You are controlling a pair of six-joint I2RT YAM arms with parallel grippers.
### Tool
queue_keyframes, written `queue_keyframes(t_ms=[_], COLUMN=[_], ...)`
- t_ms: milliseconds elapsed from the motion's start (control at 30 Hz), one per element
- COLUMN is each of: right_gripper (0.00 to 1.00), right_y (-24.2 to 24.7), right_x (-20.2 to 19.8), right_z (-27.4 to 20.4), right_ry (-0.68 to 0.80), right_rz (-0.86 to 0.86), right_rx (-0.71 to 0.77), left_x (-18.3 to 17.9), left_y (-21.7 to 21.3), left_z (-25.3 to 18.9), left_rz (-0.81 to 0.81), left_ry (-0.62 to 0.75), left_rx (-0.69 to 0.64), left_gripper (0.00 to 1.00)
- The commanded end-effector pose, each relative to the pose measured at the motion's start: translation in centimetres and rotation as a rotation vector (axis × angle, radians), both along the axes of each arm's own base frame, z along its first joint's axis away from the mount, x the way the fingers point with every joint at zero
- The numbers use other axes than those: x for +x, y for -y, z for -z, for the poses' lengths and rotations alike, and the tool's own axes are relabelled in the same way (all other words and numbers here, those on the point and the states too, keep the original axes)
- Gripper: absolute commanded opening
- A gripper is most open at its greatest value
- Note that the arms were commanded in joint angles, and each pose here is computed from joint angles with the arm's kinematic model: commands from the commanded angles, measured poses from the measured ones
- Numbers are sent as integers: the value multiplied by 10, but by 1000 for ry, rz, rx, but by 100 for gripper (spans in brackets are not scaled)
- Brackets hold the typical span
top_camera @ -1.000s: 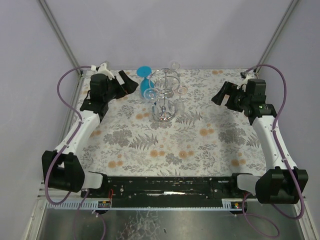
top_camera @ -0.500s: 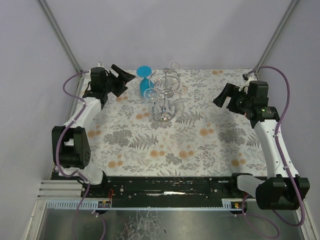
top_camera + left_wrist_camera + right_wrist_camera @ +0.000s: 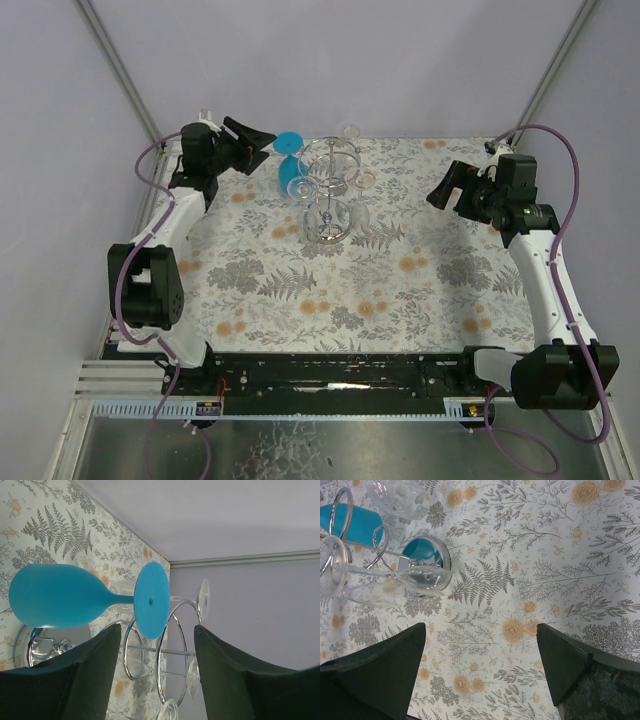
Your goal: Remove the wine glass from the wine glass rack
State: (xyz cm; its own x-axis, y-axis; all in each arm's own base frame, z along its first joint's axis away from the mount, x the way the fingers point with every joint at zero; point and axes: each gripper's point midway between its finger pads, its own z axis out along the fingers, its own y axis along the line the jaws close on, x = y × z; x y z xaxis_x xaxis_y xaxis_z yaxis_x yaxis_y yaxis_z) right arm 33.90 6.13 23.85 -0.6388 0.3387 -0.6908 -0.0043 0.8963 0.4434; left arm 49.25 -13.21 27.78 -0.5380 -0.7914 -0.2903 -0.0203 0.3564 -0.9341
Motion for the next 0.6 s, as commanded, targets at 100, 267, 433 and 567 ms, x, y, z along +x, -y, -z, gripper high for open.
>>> queue_keyframes(t_ms=[100, 267, 433, 567], right_gripper=[99, 99, 99, 99], right_y=[-3, -3, -3, -3], right_x=[9, 9, 7, 5], right_z=[-18, -17, -17, -16], right_ry=[43, 38, 37, 35], right_rz=[-31, -37, -40, -40], right_rx=[-13, -14, -17, -18], left_x=[8, 15, 21, 23], left_y=[11, 13, 13, 13], left_z=[-15, -12, -8, -9], left_rz=[53, 62, 59, 59], left_ry=[48, 36, 29, 33], left_rx=[-74, -88, -101, -103], left_gripper=[57, 50, 35, 29])
